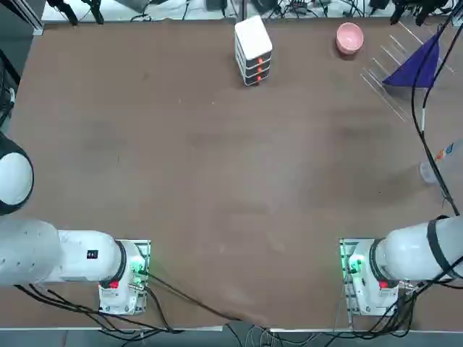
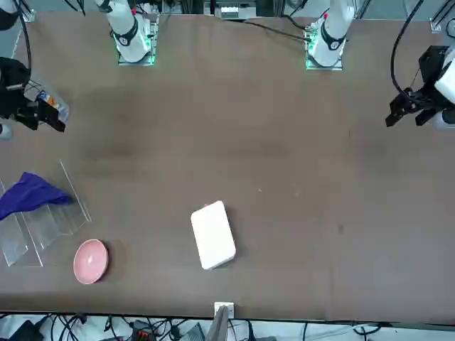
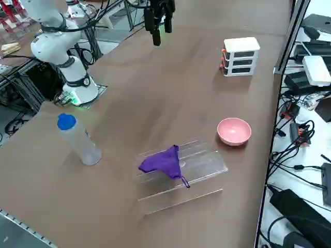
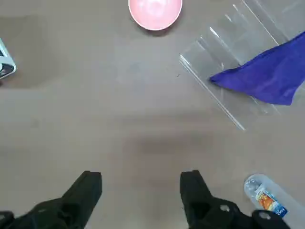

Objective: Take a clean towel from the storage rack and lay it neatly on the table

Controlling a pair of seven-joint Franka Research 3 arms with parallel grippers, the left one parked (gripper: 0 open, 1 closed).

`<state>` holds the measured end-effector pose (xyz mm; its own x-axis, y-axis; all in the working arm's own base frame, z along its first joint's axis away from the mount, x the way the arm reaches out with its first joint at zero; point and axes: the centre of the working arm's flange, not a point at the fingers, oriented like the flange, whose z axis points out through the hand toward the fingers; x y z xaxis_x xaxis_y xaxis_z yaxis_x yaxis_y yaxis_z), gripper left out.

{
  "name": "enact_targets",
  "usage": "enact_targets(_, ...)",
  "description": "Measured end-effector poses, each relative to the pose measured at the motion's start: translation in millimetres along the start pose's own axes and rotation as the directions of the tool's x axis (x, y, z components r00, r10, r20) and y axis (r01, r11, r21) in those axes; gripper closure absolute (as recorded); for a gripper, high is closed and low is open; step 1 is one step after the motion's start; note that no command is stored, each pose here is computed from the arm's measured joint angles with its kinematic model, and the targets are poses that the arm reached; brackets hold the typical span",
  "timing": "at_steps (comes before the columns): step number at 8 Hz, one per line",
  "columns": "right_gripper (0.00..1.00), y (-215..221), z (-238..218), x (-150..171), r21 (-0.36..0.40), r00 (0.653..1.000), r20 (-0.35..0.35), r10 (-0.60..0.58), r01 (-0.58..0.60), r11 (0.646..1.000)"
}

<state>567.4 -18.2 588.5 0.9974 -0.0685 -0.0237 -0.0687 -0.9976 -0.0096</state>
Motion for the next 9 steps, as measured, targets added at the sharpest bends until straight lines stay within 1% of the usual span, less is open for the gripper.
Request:
enact_targets(7, 0.0, -2.2, 2.0, 0.9, -0.004, 1.0, 0.003, -0.008, 0.008, 1.0)
enact_targets(9, 0.0, -2.6, 20.1, 8.7, -0.006, 0.999, 0.035, -0.006, 0.006, 1.0)
